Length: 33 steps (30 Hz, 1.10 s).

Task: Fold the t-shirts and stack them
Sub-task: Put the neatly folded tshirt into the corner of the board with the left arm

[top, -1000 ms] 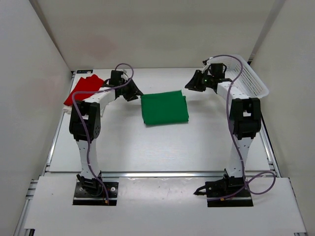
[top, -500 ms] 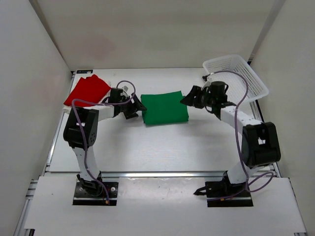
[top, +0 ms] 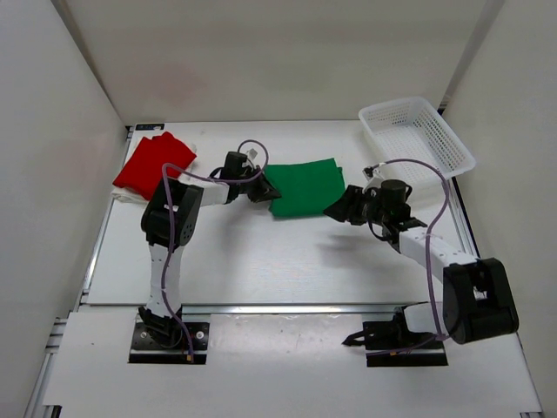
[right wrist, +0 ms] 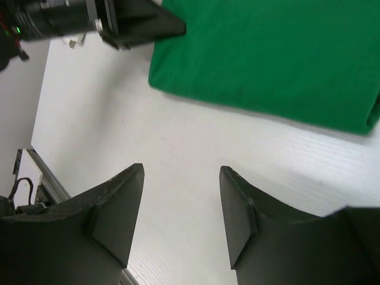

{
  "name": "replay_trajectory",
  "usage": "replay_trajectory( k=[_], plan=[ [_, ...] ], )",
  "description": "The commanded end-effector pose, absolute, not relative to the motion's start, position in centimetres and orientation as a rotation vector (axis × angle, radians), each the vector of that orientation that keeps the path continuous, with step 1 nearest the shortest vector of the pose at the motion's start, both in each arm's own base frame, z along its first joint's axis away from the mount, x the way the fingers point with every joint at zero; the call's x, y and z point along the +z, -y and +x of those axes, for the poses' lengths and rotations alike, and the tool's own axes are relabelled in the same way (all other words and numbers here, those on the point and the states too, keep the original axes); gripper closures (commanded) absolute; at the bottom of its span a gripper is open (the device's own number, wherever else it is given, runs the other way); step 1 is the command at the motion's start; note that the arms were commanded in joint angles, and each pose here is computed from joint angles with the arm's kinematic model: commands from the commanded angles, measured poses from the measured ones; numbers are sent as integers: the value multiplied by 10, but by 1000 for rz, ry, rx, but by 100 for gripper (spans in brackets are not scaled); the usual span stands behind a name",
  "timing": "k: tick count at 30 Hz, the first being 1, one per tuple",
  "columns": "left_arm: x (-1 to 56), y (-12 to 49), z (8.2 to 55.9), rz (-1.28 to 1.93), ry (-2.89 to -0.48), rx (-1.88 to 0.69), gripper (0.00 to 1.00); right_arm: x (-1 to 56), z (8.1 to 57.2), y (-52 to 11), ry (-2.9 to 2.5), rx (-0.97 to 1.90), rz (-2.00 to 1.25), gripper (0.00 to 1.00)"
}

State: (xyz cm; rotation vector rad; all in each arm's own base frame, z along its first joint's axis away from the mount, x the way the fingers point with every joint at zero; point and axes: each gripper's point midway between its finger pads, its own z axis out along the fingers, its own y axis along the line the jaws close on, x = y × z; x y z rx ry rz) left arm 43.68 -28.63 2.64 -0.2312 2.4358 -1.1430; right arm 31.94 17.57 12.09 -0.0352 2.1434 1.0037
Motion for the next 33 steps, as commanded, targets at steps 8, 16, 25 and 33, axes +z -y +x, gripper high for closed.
replay_trajectory(
  k=[8,16,25,33],
  plan=[
    [218,215,548,-243,-2065,-1178,100,125,288,-161,-2053,1030,-36,48],
    [262,10,546,-537,-1817,-969,100,107,276,-185,-2112,1111,-116,48],
    [138,-126,442,-1174,-1664,-808,1,86,256,-202,-2178,1138,-180,46],
    [159,-101,418,-1120,-1696,-692,2,79,240,-210,-2201,1085,-195,1]
  ],
)
